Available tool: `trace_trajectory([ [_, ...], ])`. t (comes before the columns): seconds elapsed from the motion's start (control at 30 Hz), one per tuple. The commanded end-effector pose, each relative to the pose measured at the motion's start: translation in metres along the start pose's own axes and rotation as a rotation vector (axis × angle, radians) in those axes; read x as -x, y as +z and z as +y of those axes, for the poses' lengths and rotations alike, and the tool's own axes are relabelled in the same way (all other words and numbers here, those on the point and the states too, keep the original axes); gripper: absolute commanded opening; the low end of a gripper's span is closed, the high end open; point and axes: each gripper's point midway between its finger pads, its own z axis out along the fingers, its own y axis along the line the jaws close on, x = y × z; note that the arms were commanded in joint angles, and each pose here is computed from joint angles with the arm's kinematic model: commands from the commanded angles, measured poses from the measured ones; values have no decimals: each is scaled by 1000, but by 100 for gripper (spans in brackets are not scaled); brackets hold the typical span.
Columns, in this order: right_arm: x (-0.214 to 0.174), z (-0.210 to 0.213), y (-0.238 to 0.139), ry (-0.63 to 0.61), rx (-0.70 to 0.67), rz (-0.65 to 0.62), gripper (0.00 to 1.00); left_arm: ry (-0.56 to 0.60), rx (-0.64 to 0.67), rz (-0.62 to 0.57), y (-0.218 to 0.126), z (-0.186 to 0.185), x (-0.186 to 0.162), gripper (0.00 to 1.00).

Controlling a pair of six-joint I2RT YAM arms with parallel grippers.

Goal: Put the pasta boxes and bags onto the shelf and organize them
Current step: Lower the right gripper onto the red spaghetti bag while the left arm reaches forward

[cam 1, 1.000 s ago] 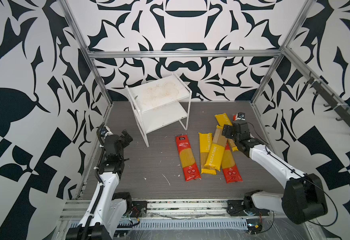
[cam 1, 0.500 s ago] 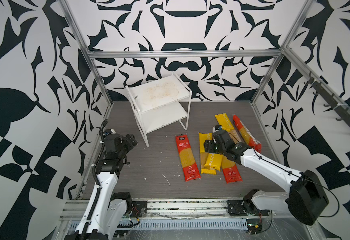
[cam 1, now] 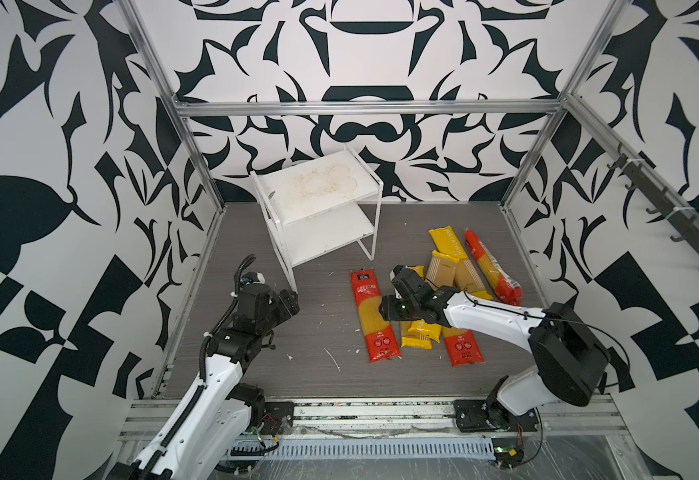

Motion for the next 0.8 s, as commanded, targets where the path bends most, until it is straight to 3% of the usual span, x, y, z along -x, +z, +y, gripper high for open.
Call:
trace_trajectory([
  [0.0, 14, 24, 0, 11, 87, -24, 57, 6, -33, -33, 11, -12, 13, 78],
  [0.2, 9, 20, 14, -12, 72, 12, 60, 13, -78, 37, 34, -30, 13, 74],
  [0.57, 4, -2, 33, 79, 108, 61, 63, -97, -41, 153, 17, -13, -23, 68],
  [0.7, -5, -5, 43, 112, 124, 75, 57, -107, -59, 176, 9, -22, -38, 66],
  [0.77, -5, -4, 44, 125, 144, 61, 48, -94, -68, 180, 5, -31, -44, 66],
])
